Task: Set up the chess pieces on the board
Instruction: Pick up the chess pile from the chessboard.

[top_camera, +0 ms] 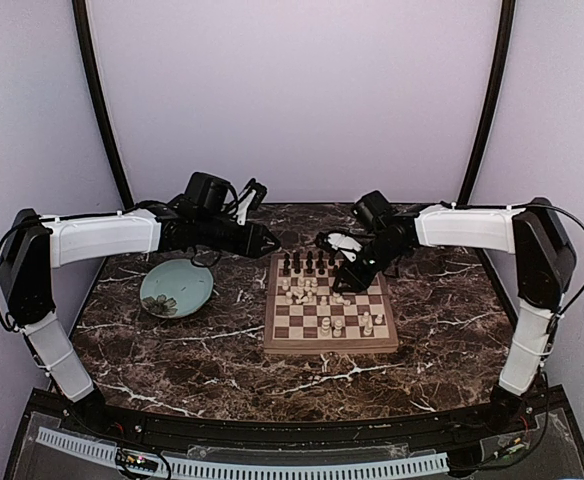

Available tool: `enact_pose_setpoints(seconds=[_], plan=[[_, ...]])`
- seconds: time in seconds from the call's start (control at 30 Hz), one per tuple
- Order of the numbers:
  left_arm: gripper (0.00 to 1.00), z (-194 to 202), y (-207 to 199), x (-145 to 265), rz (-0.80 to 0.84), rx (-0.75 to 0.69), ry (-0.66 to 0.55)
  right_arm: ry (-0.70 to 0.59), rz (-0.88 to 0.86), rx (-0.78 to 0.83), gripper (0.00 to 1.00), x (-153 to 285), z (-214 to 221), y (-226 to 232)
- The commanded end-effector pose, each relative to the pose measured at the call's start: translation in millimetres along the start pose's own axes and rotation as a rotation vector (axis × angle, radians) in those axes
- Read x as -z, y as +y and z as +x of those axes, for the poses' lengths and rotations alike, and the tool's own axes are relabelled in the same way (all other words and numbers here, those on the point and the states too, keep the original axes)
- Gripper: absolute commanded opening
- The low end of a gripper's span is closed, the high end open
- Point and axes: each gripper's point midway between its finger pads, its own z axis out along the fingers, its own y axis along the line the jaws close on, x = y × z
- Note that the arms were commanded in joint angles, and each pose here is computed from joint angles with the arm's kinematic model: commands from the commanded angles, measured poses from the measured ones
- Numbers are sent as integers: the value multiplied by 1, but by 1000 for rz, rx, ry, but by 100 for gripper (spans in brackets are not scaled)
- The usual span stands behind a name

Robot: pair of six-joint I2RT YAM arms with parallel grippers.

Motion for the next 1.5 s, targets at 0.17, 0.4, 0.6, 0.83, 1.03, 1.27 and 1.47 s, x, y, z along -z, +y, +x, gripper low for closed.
enact_pose_setpoints(seconds=[0.17,0.4,0.6,0.83,1.03,1.27,1.47], plan=[[43,-15,-9,17,24,-13,-47,12,9,-21,37,-6,-4,-5],[43,-14,-9,17,25,-12,-44,29,3,-30,32,-13,-2,-6],[43,-14,-10,17,24,-14,-44,41,-3,-34,28,-17,1,-6],[43,-14,-10,16,27,-12,-42,21,14,-29,17,-8,-4,-7],[43,-12,-10,15,35,-14,-39,-9,23,-21,15,4,-11,-6],[43,-11,-13,13,55,-16,-38,-22,22,-15,13,9,-12,-5],[43,-13,-16,16,68,-20,-41,-22,23,-8,13,12,-12,-4]])
